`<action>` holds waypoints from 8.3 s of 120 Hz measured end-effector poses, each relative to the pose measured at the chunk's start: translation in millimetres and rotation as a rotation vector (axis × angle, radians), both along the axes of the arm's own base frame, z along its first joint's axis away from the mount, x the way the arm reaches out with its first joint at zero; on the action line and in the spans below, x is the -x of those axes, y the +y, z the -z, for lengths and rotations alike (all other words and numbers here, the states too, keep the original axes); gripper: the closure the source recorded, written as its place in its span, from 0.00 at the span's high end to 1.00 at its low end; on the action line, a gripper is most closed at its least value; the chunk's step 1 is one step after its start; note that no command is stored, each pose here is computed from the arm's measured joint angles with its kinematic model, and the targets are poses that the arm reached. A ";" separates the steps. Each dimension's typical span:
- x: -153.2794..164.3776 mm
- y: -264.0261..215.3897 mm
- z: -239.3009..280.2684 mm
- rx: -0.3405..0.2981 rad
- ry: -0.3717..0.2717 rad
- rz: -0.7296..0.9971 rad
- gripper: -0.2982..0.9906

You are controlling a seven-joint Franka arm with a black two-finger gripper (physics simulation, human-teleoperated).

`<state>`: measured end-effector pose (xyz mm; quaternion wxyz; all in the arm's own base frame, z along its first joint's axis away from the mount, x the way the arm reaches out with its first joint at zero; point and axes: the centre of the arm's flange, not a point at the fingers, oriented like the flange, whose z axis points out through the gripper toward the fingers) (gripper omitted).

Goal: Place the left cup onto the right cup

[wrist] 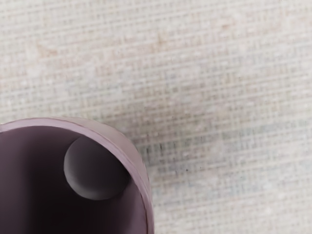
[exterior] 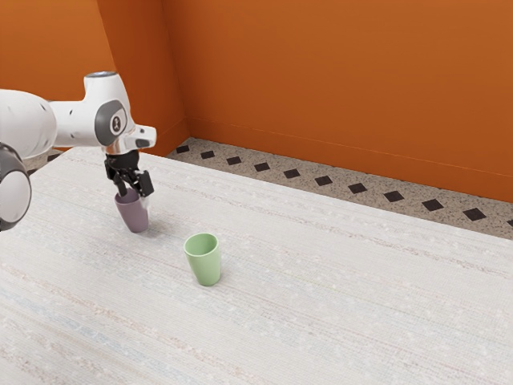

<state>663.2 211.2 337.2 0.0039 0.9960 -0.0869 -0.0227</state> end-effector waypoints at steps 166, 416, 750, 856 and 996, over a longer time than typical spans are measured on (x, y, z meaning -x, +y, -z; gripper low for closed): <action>-12.1 11.1 27.7 0.023 -0.018 0.097 0.23; 88.3 -252.3 -144.5 -0.034 -0.048 -0.093 0.16; 71.3 -276.7 -72.3 0.002 -0.108 -0.477 0.16; 69.2 -277.5 -50.6 0.006 -0.069 -0.491 0.23; 99.3 -302.8 -139.5 0.015 -0.128 -0.419 0.77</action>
